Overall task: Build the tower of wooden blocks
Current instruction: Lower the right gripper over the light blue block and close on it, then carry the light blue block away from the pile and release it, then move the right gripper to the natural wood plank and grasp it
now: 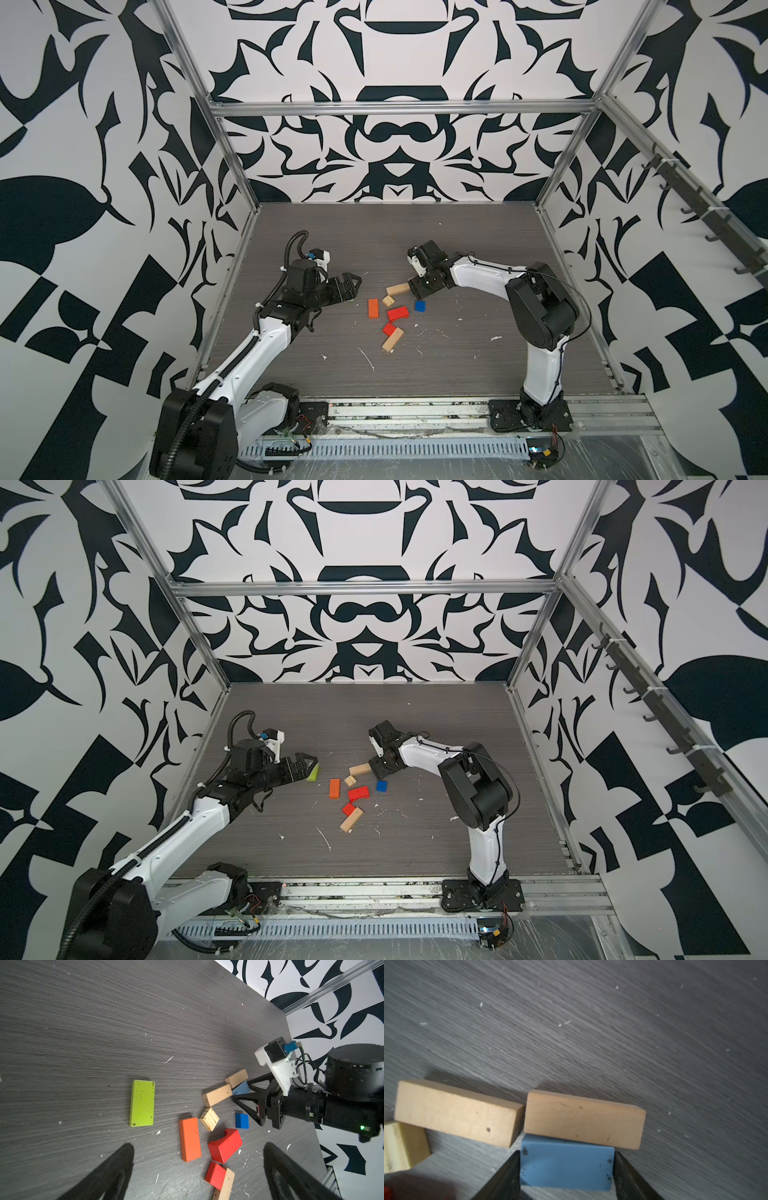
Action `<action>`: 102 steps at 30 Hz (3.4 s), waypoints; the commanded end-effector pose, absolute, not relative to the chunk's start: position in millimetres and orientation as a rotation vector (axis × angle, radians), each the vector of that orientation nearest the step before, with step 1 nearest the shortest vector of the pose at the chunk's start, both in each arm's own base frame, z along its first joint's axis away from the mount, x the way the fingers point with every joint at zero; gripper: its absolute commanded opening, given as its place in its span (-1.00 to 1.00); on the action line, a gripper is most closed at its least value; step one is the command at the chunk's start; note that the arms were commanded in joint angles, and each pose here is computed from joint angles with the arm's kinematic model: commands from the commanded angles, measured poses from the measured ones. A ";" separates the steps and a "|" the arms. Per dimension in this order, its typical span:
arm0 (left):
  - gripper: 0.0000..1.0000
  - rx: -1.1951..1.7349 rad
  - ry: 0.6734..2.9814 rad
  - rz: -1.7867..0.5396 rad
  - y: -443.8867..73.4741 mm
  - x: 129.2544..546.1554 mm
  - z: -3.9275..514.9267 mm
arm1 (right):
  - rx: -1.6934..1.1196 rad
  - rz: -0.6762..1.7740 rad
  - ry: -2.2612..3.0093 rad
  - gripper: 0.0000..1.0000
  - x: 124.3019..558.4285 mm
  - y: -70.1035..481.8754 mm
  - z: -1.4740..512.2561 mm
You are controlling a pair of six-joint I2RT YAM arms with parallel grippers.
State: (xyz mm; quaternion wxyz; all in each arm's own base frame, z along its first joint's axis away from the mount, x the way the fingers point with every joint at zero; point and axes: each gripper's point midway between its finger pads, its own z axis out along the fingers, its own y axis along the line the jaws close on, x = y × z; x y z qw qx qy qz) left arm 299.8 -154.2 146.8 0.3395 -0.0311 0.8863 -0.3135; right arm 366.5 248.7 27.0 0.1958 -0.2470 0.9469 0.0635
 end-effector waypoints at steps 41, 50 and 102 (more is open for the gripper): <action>0.99 -0.031 2.307 -0.855 -197.6 321.6 152.1 | -0.301 0.052 2.826 0.45 283.5 174.5 32.4; 0.99 -0.035 2.318 -0.858 -200.4 322.1 154.4 | -0.298 0.068 2.835 0.75 277.1 174.5 34.1; 0.99 -0.016 2.350 -0.876 -207.3 295.6 155.7 | -0.358 0.237 2.722 0.79 415.2 254.5 48.7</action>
